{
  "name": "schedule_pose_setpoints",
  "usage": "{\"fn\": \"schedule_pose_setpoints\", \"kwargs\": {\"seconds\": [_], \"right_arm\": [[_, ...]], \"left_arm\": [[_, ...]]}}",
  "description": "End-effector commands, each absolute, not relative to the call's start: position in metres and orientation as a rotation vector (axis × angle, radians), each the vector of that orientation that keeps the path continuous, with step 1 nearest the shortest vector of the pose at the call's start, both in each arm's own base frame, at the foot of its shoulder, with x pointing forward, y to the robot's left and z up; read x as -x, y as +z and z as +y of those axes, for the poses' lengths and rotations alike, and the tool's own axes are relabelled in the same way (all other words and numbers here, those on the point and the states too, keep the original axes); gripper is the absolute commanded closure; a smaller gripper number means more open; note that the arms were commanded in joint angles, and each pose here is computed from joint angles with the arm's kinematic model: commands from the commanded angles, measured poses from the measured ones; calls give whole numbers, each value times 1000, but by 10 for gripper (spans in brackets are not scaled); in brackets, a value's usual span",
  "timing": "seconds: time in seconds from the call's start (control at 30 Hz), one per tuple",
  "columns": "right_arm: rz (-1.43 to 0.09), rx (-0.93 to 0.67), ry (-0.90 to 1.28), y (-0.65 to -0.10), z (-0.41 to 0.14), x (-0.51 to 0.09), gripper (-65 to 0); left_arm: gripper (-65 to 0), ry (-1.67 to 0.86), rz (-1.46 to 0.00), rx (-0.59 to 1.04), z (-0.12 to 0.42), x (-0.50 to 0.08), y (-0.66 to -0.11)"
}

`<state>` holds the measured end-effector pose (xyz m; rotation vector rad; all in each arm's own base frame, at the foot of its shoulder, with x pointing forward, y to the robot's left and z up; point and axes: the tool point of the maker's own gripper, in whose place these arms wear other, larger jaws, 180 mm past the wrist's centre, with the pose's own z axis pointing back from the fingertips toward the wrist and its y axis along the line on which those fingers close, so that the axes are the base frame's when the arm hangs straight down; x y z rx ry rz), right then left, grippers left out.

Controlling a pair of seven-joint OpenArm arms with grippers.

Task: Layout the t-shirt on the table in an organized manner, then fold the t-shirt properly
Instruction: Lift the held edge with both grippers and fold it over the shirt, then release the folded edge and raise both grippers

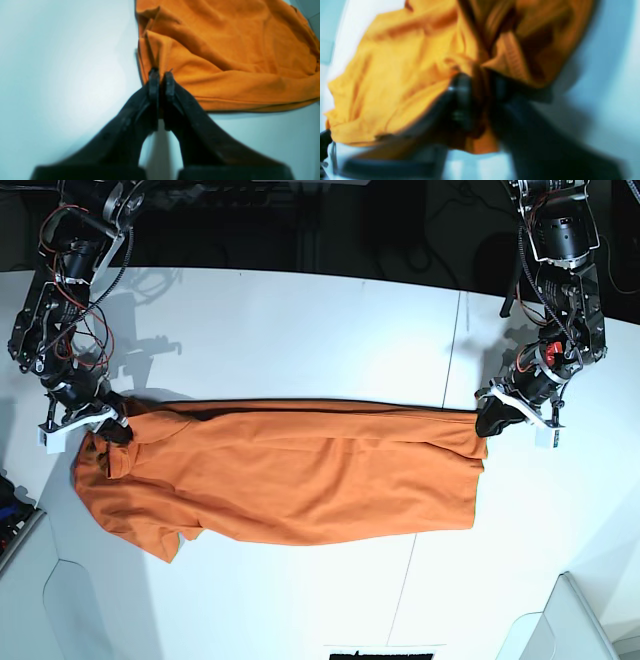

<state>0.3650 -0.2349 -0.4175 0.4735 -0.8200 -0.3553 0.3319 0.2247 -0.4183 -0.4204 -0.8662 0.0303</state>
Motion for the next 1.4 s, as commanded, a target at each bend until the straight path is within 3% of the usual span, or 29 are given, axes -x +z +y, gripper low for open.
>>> {"fn": "schedule_pose_setpoints", "kwargs": {"seconds": [0.0, 0.23, 0.43, 0.83, 1.2, 1.23, 1.27, 1.3, 1.37], "right_arm": [[-848, -466, -321, -405, -239, -373, 0], [-838, -470, -236, -385, -238, -360, 0], [-839, -375, -163, -374, -256, -323, 0], [-763, -294, -100, -379, -269, -258, 0], [-714, -278, -126, -388, -278, -233, 0], [-709, -279, -126, -388, -278, -233, -19], [-711, -279, -126, -388, -278, -233, -96], [-711, -279, -126, -388, -278, -233, -174], [-713, -277, -125, -387, -279, -234, -284]], "left_arm": [[0, 2, -828, 381, 230, -330, -421], [0, -76, -829, 346, 235, -327, -402], [0, -145, -828, 306, 239, -305, -389], [0, -297, -771, 264, 214, -236, -377], [0, -315, -746, 236, 217, -231, -381], [0, -313, -748, 240, 216, -231, -381], [0, -313, -748, 241, 216, -231, -381], [-47, -312, -748, 242, 216, -231, -381], [-212, -311, -745, 242, 216, -230, -381]]}}
